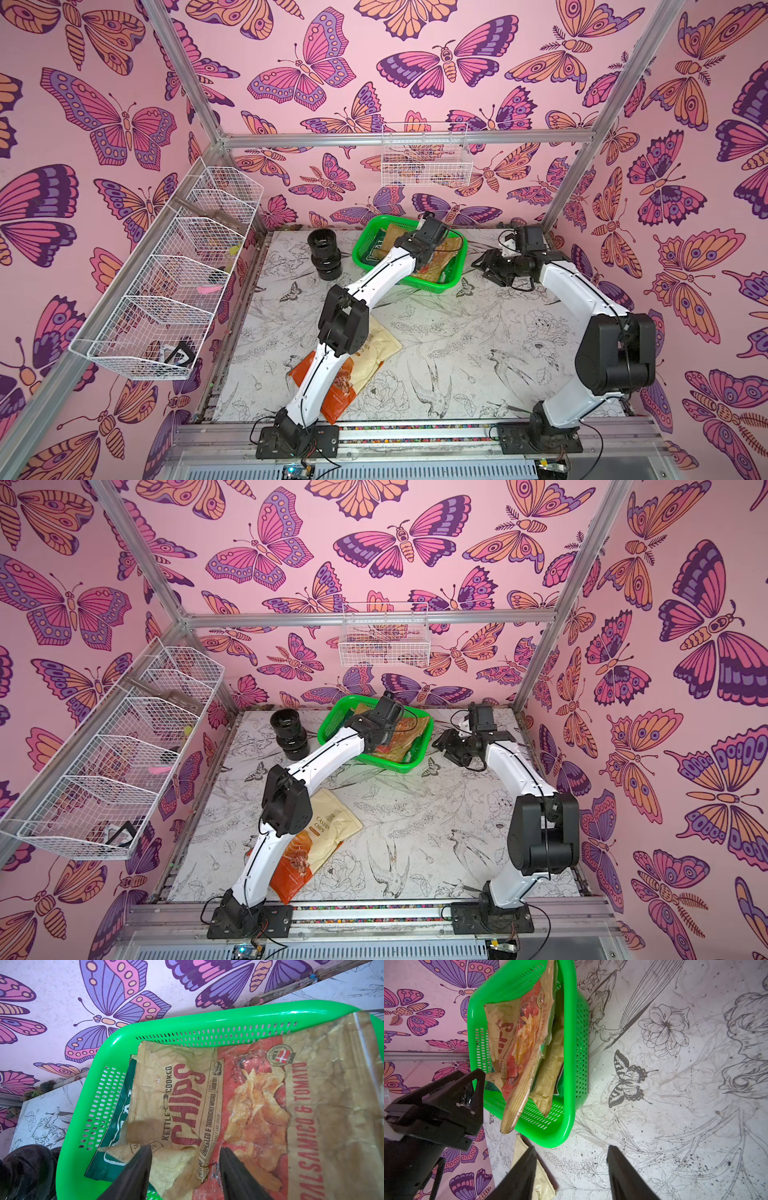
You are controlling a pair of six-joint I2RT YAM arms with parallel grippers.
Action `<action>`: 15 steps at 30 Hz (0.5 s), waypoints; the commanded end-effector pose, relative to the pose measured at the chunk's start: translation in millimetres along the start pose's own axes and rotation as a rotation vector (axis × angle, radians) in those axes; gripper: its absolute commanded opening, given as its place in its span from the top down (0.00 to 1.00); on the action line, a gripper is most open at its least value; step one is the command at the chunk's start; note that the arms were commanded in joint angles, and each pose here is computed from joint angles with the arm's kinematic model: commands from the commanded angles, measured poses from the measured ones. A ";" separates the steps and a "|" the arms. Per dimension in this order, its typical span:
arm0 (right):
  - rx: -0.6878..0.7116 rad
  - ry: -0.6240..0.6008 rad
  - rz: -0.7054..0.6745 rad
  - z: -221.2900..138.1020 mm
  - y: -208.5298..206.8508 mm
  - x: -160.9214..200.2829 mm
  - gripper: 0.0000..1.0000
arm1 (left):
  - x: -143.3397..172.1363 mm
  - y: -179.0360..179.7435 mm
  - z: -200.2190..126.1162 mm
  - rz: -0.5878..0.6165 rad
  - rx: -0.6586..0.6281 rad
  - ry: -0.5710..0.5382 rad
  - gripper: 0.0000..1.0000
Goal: Put the potato chips into the basket
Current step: Place the potato chip in the basket.
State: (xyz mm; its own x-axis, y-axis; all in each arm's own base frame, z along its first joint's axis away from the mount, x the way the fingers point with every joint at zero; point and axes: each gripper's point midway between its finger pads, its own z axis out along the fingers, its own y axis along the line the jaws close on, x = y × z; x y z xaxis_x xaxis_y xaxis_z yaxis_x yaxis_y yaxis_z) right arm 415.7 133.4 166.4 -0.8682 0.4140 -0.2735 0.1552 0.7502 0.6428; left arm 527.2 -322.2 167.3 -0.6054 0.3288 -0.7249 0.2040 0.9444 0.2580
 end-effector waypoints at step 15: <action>-0.211 0.081 -0.200 31.3 115.0 29.5 0.45 | 87.4 8.5 46.7 -0.267 0.073 0.264 0.43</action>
State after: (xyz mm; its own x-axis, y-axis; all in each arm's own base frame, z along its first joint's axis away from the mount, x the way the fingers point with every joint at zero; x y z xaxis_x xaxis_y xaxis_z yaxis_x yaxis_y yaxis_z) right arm 411.9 235.2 196.2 -0.9154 0.2217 -0.3360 -0.0833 0.7123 0.6969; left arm 518.6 -298.9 100.0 -0.7717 0.1192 -0.6247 0.1167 0.9921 0.0453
